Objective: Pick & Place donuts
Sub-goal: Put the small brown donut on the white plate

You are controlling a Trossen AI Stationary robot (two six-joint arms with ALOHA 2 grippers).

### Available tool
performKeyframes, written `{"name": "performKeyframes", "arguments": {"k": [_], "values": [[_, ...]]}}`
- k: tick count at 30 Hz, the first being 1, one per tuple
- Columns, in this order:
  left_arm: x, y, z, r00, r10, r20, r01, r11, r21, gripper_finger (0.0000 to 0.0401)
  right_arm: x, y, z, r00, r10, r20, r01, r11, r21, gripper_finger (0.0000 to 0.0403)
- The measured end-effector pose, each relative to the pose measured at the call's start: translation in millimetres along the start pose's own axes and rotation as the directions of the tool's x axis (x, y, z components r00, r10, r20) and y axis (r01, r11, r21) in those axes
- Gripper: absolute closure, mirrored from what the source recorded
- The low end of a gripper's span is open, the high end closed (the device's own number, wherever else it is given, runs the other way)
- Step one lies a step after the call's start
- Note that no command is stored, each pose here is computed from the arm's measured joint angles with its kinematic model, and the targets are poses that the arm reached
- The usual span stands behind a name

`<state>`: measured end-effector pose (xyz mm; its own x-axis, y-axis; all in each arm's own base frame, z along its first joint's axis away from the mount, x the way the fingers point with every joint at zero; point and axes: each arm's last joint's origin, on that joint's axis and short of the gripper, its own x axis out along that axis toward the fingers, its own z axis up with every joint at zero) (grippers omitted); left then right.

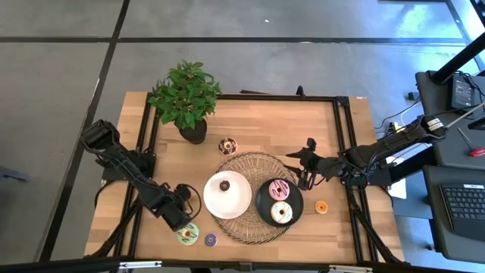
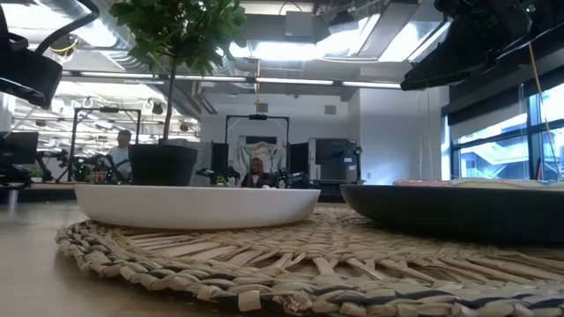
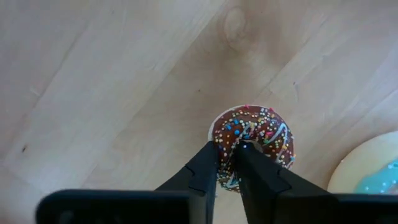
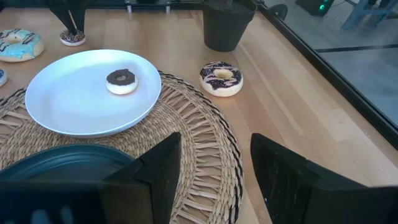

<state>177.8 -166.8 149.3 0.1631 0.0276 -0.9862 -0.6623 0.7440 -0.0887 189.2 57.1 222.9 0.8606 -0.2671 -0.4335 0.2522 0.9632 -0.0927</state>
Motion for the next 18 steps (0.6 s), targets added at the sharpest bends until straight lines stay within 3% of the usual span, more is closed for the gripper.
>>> {"name": "performKeyframes", "arguments": {"k": [6,10,15,18], "values": [[-2.8,1.2,0.3,1.000,-0.003,0.002,0.003,0.998,0.067,0.0391,0.0,0.0,0.0,1.000,0.000,0.000,0.000,1.000,0.000,0.0208],[-19.7,5.3,3.9,0.998,-0.066,0.025,0.063,0.995,0.083,0.0394,0.0,0.0,0.0,1.000,0.000,0.000,0.000,1.000,0.000,0.0208],[-44.6,13.5,20.4,0.965,-0.150,0.216,0.142,0.988,0.054,0.0393,0.0,0.0,0.2,1.000,0.000,0.002,0.000,1.000,-0.001,0.0208],[-50.6,14.9,35.0,0.931,-0.169,0.324,0.141,0.984,0.109,0.0396,0.0,0.0,0.2,1.000,0.000,0.002,0.000,1.000,-0.001,0.0208]]}}
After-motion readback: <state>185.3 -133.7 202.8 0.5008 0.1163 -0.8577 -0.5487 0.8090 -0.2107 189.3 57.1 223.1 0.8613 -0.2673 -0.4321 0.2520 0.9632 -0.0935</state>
